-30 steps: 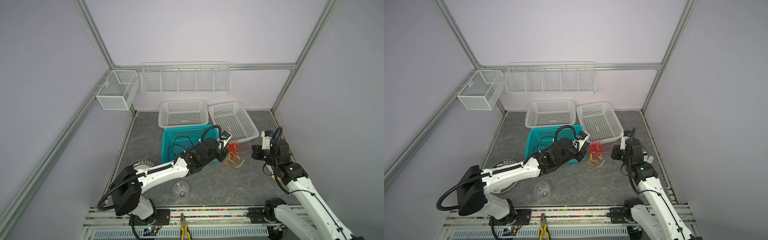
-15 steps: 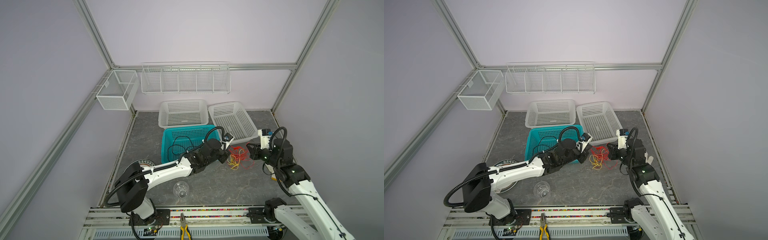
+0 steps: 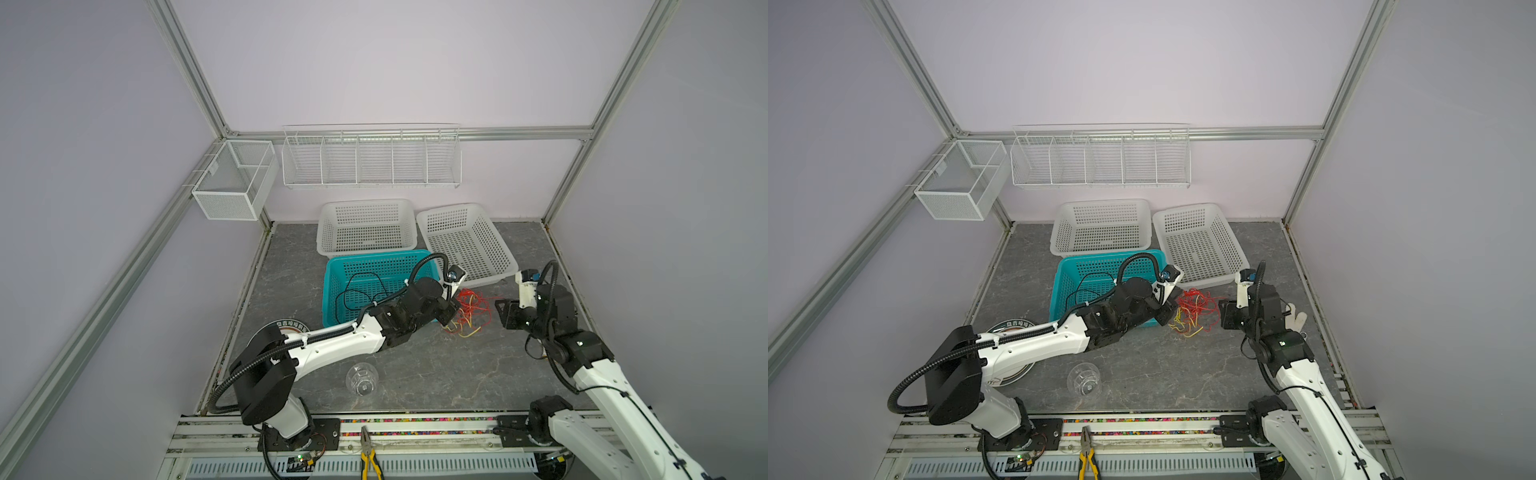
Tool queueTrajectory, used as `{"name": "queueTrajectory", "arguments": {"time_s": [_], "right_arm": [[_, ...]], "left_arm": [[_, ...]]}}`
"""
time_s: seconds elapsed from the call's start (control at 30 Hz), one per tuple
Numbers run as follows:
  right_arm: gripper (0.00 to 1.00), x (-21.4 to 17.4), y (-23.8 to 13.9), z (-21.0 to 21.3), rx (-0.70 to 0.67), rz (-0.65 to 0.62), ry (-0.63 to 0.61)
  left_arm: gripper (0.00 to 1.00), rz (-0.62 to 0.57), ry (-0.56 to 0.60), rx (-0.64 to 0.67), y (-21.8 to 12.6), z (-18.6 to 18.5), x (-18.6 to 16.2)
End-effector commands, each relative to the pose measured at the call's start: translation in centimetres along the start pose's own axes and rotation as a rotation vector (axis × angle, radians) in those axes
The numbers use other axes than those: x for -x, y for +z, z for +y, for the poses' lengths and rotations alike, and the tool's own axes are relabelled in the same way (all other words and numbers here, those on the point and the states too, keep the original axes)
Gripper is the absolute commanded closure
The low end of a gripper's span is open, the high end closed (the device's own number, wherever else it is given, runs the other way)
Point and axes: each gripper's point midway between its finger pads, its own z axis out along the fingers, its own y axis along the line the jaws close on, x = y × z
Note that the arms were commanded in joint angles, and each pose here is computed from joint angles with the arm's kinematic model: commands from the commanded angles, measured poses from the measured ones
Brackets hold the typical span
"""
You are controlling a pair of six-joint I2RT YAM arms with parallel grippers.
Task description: Untangle the cables
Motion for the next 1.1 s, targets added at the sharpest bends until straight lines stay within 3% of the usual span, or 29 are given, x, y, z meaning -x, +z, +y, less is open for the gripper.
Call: {"name": "queueTrajectory", "arguments": {"time_s": [0.0, 0.2, 0.43, 0.8, 1.07], "right_arm": [[0.59, 0.5, -0.9, 0.5, 0.011, -0.037, -0.036], [0.54, 3.6, -2.6, 3.8, 0.115, -0.131, -0.092], [0.54, 3.1, -0.1, 6.5, 0.224, -0.074, -0.114], [0.59, -1.7, 4.7, 4.4, 0.162, 0.058, -0.058], [0.59, -1.0, 5.5, 4.6, 0.173, 0.050, -0.057]], "left_arm": [[1.00, -0.040, -0.010, 0.014, 0.5, 0.0, 1.3], [1.00, -0.004, -0.009, 0.035, 1.2, 0.2, 0.2], [1.00, -0.020, -0.013, 0.036, 1.0, 0.2, 0.6], [1.00, -0.027, -0.010, 0.031, 0.7, 0.2, 1.0], [1.00, -0.019, -0.004, -0.002, 0.7, -0.4, 0.6]]}}
